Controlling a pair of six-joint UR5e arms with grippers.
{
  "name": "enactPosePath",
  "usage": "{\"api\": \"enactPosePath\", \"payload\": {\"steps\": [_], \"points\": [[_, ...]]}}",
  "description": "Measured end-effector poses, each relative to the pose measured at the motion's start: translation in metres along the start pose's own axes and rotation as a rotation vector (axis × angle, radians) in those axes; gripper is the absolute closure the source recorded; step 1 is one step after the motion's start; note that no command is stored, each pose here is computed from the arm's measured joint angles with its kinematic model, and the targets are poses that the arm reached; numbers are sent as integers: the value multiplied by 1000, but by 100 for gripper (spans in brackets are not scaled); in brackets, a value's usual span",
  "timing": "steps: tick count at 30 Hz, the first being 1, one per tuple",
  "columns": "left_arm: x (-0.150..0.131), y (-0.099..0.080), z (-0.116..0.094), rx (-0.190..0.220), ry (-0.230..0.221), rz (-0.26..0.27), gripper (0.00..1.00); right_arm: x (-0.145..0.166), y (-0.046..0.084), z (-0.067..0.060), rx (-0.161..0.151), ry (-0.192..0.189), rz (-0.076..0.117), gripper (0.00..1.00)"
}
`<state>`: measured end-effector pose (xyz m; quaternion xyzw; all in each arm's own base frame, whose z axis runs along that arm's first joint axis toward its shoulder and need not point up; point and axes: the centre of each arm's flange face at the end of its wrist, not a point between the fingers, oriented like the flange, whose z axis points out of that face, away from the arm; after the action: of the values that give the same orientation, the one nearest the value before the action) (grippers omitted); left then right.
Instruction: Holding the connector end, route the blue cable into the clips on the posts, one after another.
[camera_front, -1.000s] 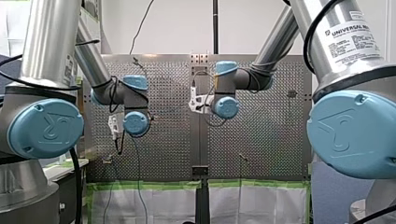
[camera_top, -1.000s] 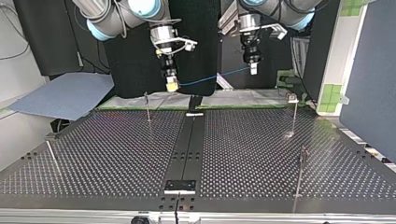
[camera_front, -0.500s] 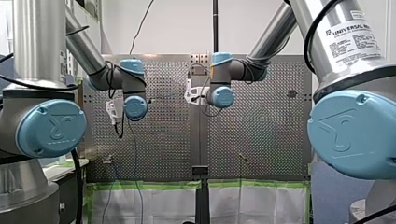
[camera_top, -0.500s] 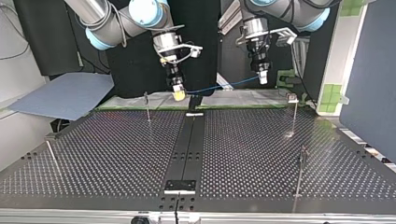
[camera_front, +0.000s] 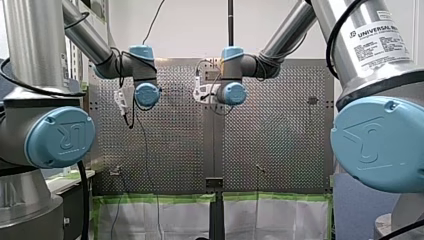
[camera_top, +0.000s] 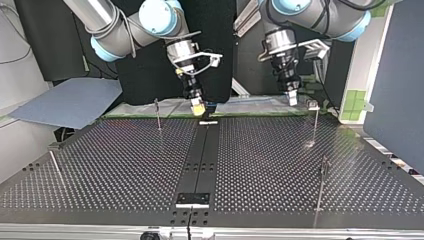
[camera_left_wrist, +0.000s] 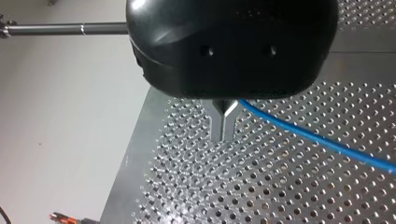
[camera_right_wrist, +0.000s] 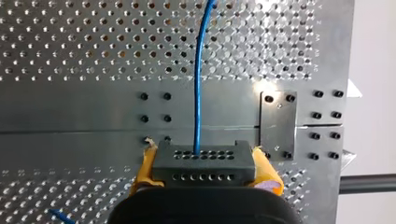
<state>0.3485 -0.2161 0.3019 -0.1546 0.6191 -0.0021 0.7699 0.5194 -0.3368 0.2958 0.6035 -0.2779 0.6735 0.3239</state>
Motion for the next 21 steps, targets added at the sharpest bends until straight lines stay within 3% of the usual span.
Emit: {"api": "enactPosePath", "payload": {"steps": [13, 21], "points": [[-12, 7, 14, -29, 2, 14, 100, 28, -15, 14, 35, 39, 4, 100], [-32, 4, 33, -51, -10, 8, 100, 41, -26, 19, 55, 62, 17, 100]]}}
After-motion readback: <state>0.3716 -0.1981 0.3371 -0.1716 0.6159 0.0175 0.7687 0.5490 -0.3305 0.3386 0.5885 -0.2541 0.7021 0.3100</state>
